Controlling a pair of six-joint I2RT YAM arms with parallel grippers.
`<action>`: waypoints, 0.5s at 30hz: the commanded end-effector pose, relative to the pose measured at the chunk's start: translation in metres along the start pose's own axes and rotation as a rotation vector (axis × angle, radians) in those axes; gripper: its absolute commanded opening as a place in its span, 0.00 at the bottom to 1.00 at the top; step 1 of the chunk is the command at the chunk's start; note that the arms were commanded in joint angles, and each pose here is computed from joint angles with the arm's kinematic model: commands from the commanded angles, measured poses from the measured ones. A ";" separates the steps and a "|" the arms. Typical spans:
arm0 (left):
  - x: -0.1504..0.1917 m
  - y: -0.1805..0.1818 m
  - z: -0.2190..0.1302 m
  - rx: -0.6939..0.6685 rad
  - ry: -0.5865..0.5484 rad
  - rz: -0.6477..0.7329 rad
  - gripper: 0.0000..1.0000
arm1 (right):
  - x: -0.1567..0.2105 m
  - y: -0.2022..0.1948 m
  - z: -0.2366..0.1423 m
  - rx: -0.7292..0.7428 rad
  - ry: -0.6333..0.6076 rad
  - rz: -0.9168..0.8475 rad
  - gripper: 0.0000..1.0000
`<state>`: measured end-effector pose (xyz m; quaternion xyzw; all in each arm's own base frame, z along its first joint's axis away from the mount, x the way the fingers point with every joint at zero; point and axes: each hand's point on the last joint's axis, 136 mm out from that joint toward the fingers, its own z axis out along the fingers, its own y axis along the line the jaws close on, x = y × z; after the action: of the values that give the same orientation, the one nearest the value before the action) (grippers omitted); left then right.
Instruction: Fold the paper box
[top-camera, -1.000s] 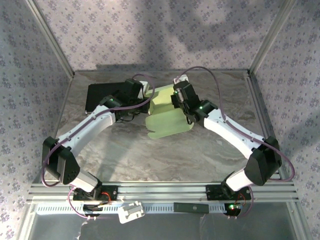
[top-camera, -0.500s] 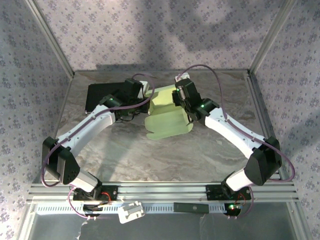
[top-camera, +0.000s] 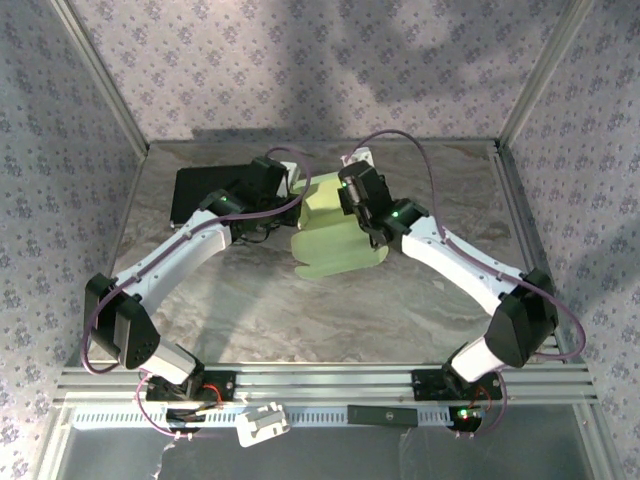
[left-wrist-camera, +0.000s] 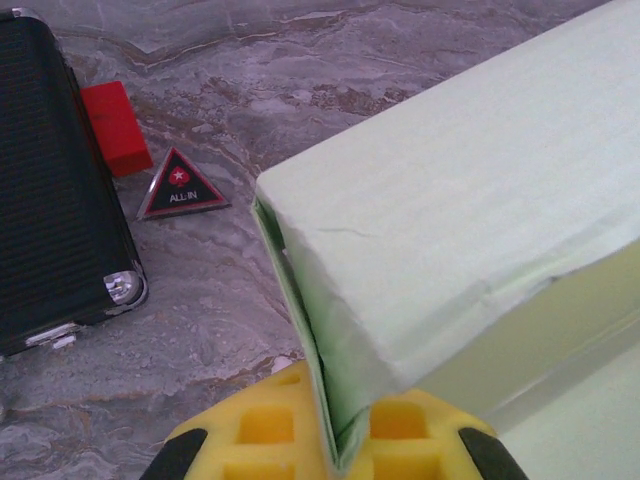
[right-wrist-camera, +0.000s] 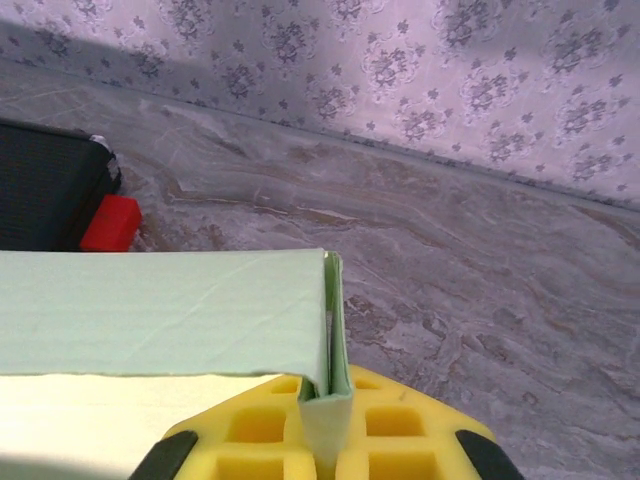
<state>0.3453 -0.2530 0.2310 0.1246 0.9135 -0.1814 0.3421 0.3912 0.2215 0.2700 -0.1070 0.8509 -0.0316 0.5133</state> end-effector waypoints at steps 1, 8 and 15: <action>-0.004 -0.003 -0.007 -0.003 0.004 0.006 0.00 | -0.009 -0.015 -0.004 0.092 -0.015 -0.001 0.04; -0.005 0.001 -0.007 -0.027 0.004 -0.004 0.00 | 0.006 0.014 -0.015 -0.138 0.003 -0.009 0.48; -0.004 0.001 -0.004 -0.029 0.014 -0.009 0.00 | 0.028 0.017 -0.018 -0.178 0.031 0.009 0.54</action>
<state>0.3422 -0.2483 0.2258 0.1237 0.9214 -0.1676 0.3280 0.3680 0.2296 0.2486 -0.1508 0.8606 0.0200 0.4860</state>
